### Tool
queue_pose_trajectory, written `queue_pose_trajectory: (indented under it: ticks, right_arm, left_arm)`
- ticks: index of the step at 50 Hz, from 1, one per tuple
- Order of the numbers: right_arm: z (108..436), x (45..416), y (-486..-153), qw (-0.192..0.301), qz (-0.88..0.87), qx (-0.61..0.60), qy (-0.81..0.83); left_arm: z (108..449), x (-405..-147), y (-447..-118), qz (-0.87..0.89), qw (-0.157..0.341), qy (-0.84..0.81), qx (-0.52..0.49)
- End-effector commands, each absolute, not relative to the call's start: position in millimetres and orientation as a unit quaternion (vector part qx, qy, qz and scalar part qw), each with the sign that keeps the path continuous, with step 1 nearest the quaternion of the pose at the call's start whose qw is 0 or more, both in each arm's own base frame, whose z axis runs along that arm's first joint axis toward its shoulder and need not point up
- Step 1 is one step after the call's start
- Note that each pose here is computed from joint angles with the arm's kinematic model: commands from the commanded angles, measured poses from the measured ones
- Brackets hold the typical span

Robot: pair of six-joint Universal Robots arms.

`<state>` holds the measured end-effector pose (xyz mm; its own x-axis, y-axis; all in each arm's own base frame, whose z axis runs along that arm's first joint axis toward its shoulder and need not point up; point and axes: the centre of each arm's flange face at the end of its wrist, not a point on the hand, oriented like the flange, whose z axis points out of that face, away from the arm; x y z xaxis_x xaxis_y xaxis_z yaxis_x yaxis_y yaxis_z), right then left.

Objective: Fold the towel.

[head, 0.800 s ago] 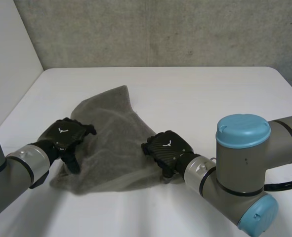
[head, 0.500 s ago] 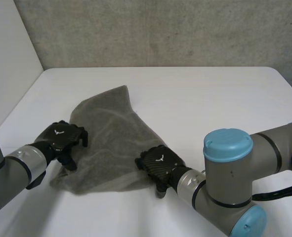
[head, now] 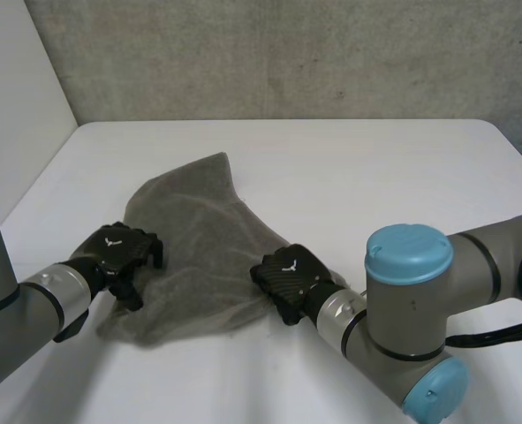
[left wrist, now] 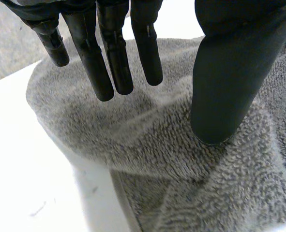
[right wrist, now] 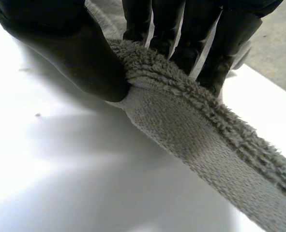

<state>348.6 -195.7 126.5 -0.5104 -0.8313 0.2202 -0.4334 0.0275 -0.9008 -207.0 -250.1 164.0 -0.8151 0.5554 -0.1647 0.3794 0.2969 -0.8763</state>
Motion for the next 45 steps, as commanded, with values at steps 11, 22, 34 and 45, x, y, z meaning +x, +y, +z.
queue_pose_trajectory:
  ticks: [11,22,34,45]
  right_arm:
    - [160.9,271.1,-270.7,0.093,-0.561,-0.402,0.717]
    - [171.5,170.8,-373.6,-0.015,-0.567,-0.348,0.746]
    - [169.8,163.8,-394.3,-0.003,-0.538,-0.334,0.773]
    - [188.9,208.4,-329.6,0.058,-0.558,-0.348,0.751]
  left_arm:
    - [186.7,-217.9,-239.3,0.547,0.094,-0.775,-0.303]
    - [189.8,-219.0,-238.4,0.551,0.095,-0.771,-0.304]
    - [190.1,-234.4,-241.9,0.562,0.106,-0.755,-0.32]
    - [175.9,-264.9,-263.4,0.559,0.117,-0.746,-0.342]
